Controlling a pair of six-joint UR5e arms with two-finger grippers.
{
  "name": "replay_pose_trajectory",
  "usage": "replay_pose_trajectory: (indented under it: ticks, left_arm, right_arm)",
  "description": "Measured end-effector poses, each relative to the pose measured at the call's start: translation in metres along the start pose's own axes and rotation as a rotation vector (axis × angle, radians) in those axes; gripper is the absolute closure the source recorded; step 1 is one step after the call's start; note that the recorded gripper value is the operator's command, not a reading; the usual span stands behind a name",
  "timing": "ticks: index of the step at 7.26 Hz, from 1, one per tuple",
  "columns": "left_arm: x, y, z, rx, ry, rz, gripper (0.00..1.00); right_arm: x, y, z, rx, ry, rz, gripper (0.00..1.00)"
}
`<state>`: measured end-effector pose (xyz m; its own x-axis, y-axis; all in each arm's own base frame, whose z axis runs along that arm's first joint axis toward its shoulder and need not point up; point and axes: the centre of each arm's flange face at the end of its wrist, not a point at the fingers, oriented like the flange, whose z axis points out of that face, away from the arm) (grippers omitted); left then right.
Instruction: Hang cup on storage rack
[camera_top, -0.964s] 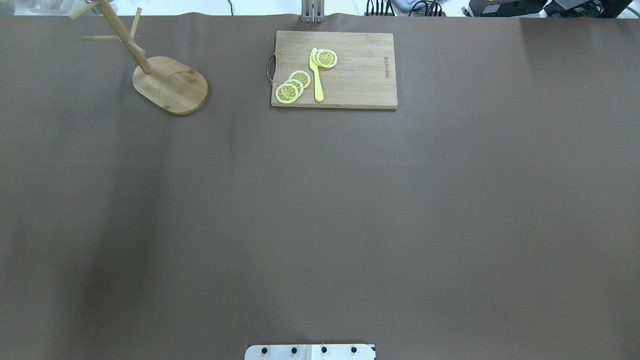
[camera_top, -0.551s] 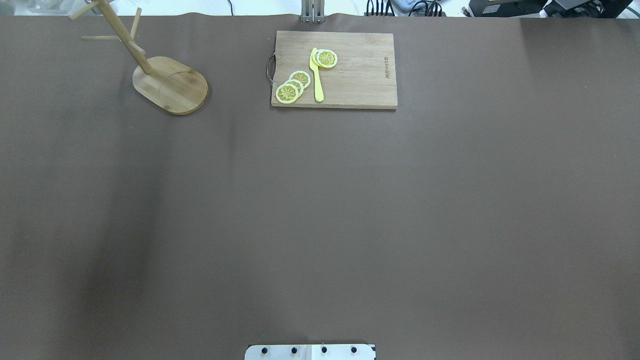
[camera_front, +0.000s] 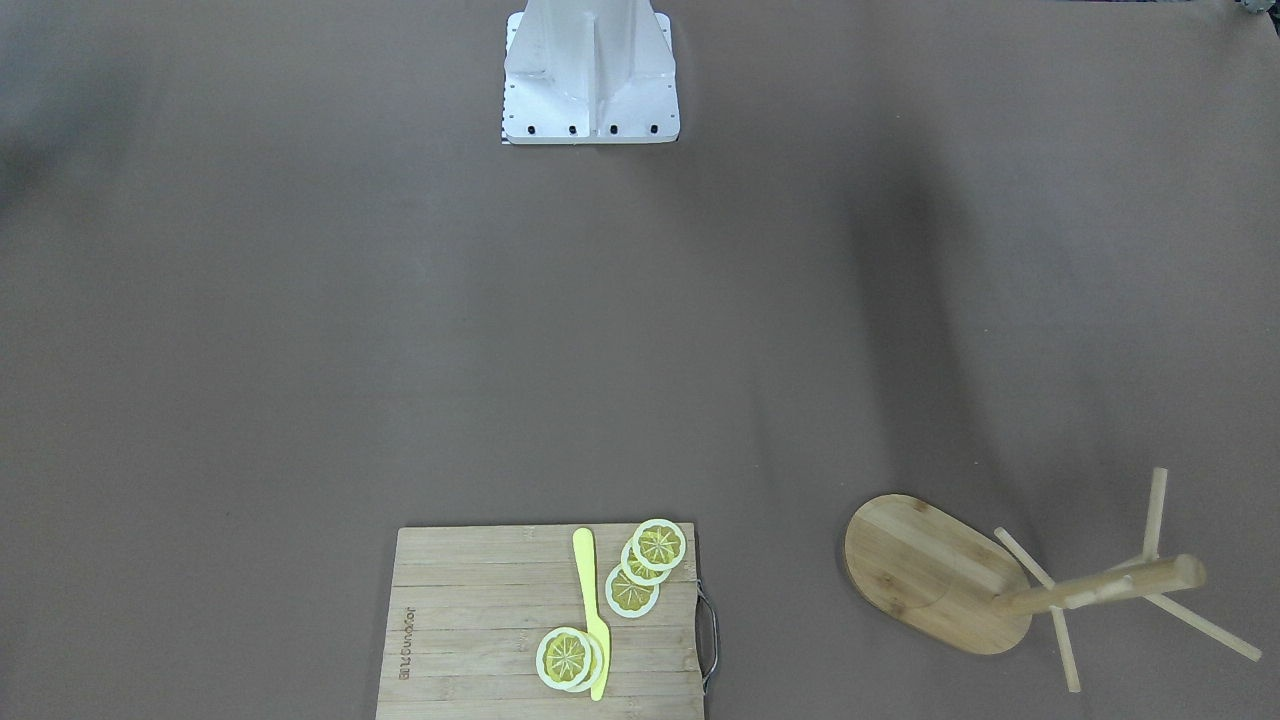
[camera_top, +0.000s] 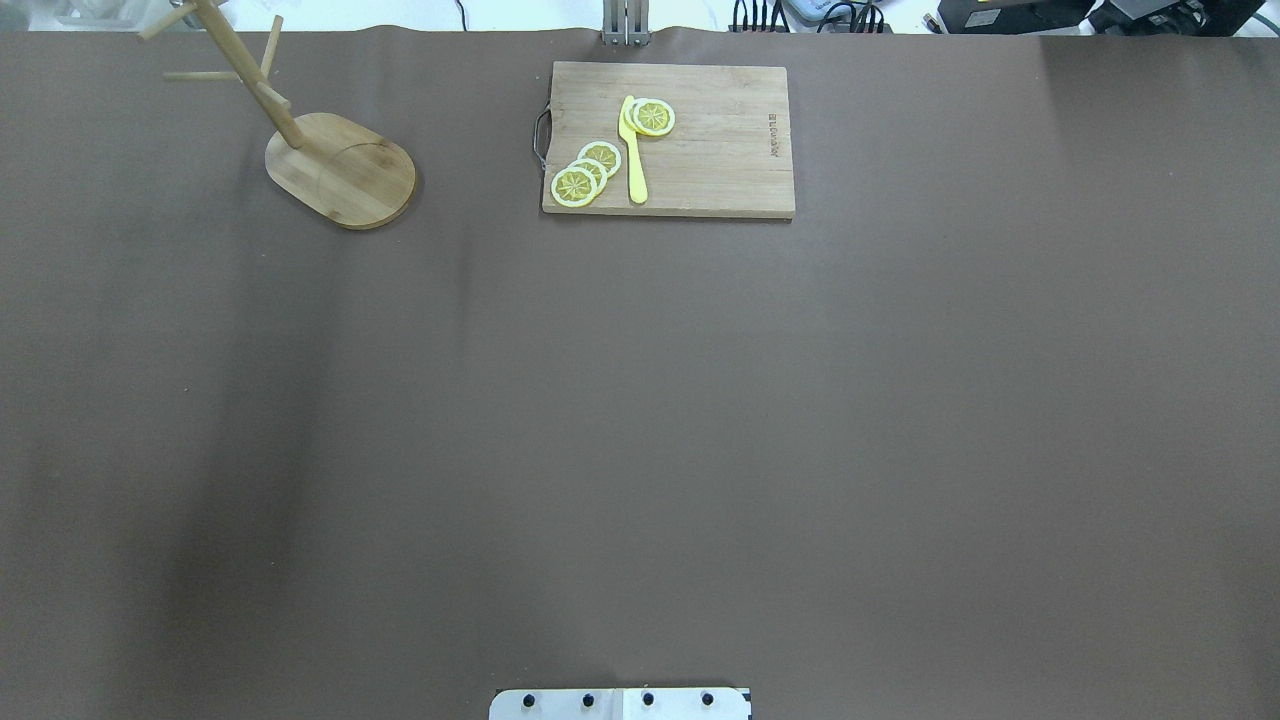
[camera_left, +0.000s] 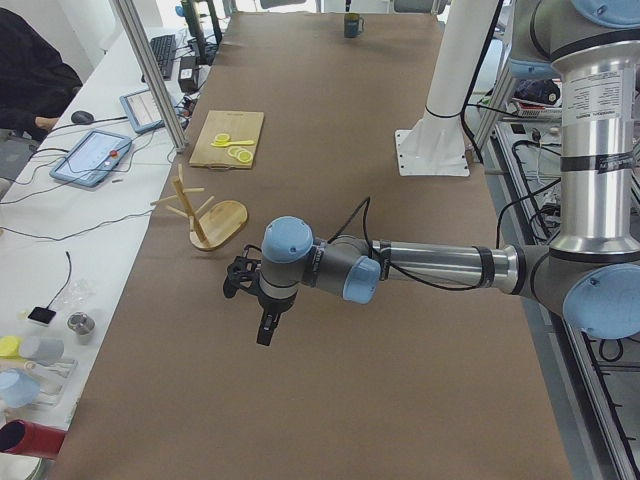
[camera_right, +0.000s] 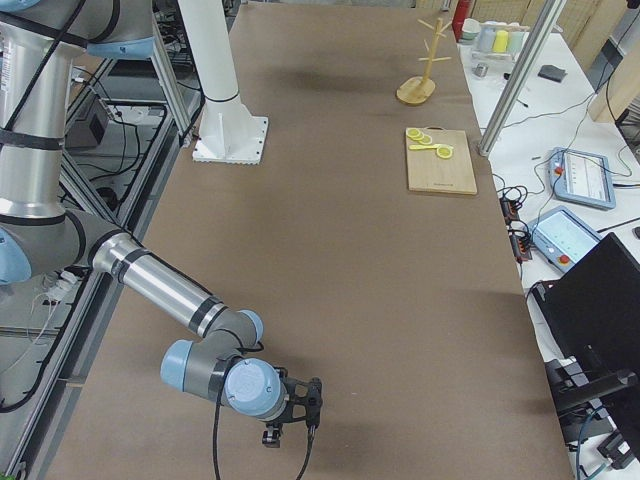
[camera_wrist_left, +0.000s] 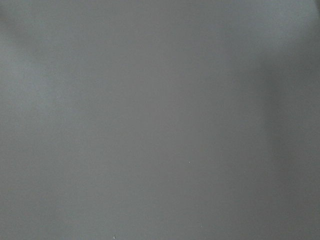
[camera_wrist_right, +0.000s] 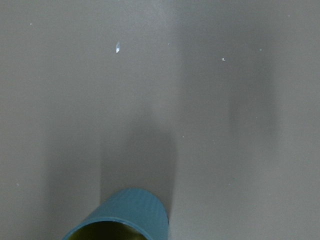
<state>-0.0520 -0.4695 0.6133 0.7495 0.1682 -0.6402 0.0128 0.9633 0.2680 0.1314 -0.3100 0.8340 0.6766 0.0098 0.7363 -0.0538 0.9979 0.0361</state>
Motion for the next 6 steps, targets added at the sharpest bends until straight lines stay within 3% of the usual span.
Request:
replay_pose_trajectory:
  ticks: [6]
  left_arm:
    - [-0.0023, 0.0009, 0.0026, -0.008, 0.000, -0.007, 0.02]
  right_arm:
    - [-0.0007, 0.0066, 0.0093, -0.023, -0.010, -0.011, 0.02]
